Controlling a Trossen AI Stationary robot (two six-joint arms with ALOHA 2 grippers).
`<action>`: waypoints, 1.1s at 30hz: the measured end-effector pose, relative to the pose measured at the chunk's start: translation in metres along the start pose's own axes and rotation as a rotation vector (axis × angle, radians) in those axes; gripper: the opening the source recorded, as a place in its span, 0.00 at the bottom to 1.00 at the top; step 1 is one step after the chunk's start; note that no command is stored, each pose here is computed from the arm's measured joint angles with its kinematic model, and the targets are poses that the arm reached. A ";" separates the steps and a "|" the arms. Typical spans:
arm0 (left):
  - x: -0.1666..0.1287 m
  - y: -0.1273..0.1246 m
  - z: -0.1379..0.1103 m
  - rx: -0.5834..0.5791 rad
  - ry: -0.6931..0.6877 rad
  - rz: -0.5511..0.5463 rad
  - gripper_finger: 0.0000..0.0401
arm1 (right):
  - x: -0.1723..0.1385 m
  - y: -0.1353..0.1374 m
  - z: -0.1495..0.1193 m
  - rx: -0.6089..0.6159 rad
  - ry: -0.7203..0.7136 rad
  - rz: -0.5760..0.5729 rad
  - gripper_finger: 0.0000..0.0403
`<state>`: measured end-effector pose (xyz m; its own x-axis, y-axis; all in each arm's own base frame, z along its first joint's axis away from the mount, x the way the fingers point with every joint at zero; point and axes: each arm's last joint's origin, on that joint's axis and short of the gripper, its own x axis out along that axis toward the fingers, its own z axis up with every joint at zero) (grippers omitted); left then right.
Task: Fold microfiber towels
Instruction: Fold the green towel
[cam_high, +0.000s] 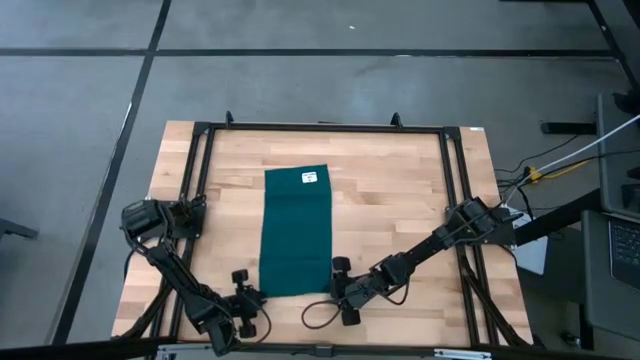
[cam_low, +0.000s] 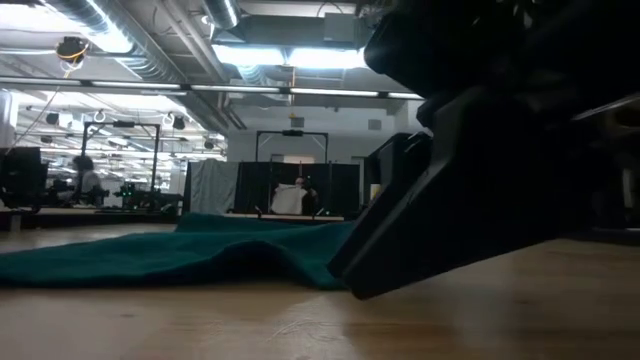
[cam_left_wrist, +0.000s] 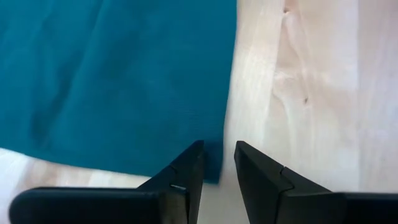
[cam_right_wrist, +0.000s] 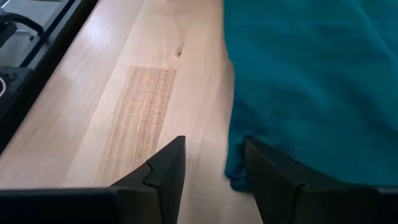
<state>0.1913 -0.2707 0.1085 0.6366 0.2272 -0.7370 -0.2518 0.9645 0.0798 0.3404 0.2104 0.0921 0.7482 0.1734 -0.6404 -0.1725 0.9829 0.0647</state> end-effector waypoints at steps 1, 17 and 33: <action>0.000 -0.001 0.000 -0.005 0.000 -0.008 0.23 | 0.000 0.000 0.000 0.006 0.001 -0.001 0.39; -0.011 -0.010 -0.010 -0.044 0.045 -0.089 0.05 | -0.011 0.033 0.005 0.074 -0.146 0.083 0.30; -0.010 -0.009 -0.010 -0.026 0.045 -0.082 0.16 | -0.009 0.028 -0.001 -0.029 -0.103 -0.025 0.46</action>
<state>0.1796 -0.2832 0.1088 0.6224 0.1408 -0.7699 -0.2192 0.9757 0.0012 0.3281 0.2359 0.0986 0.8141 0.1563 -0.5594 -0.1709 0.9849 0.0265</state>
